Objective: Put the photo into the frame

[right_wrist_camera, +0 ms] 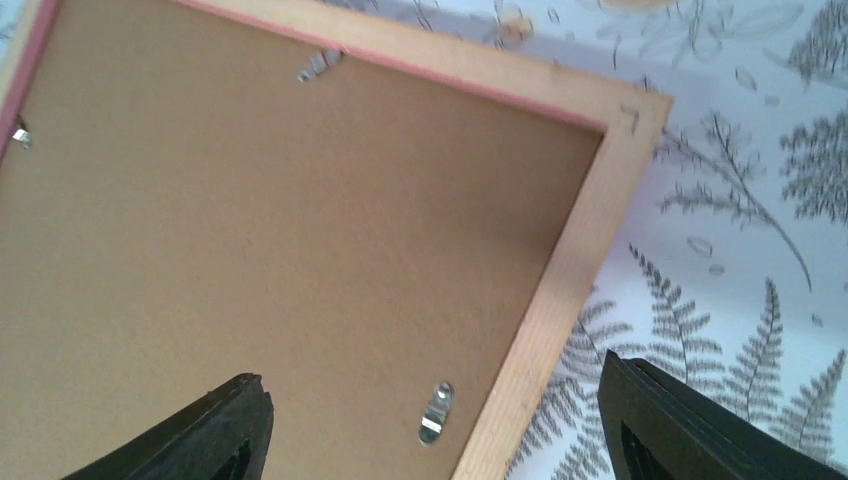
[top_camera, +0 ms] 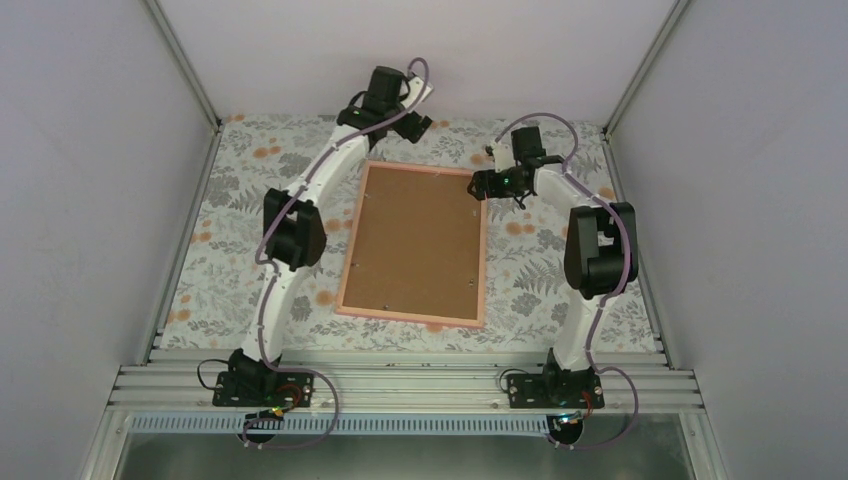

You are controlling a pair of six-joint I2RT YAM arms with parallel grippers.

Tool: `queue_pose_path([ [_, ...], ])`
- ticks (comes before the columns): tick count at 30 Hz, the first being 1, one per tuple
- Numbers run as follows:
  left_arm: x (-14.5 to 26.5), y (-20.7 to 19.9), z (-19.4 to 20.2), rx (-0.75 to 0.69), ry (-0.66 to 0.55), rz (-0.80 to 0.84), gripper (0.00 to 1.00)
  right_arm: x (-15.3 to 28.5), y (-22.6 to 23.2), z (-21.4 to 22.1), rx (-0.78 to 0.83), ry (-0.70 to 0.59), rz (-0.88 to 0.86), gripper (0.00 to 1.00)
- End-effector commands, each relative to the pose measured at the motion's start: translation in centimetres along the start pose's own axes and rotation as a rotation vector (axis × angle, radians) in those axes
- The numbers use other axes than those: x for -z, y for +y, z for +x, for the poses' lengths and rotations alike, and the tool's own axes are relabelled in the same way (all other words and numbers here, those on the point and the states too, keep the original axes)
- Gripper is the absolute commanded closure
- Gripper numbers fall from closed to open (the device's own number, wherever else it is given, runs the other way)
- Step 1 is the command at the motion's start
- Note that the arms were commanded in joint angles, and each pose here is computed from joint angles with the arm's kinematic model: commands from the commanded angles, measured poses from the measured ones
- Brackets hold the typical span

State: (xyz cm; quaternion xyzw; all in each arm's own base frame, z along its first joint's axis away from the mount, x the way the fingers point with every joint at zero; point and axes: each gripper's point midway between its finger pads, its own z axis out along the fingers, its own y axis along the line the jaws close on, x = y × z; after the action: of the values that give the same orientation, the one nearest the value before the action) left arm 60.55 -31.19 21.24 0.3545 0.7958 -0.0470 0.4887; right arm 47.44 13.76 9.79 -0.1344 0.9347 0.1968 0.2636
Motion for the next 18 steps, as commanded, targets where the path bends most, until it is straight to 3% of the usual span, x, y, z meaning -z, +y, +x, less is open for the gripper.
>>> queue_pose_path([
  [1, 1.5, 2.5, 1.8, 0.064, 0.059, -0.057, 0.00, -0.3, -1.4, 2.2, -0.097, 0.069, 0.059, 0.19],
  [8, 1.6, 2.6, 4.6, 0.089, 0.134, -0.047, 0.00, -2.3, -1.0, 4.1, -0.126, 0.139, 0.059, 0.22],
  [18, 1.1, 2.2, 5.2, 0.094, 0.143, -0.030, 0.00, -4.1, -1.1, 7.2, -0.059, 0.236, 0.110, 0.29],
])
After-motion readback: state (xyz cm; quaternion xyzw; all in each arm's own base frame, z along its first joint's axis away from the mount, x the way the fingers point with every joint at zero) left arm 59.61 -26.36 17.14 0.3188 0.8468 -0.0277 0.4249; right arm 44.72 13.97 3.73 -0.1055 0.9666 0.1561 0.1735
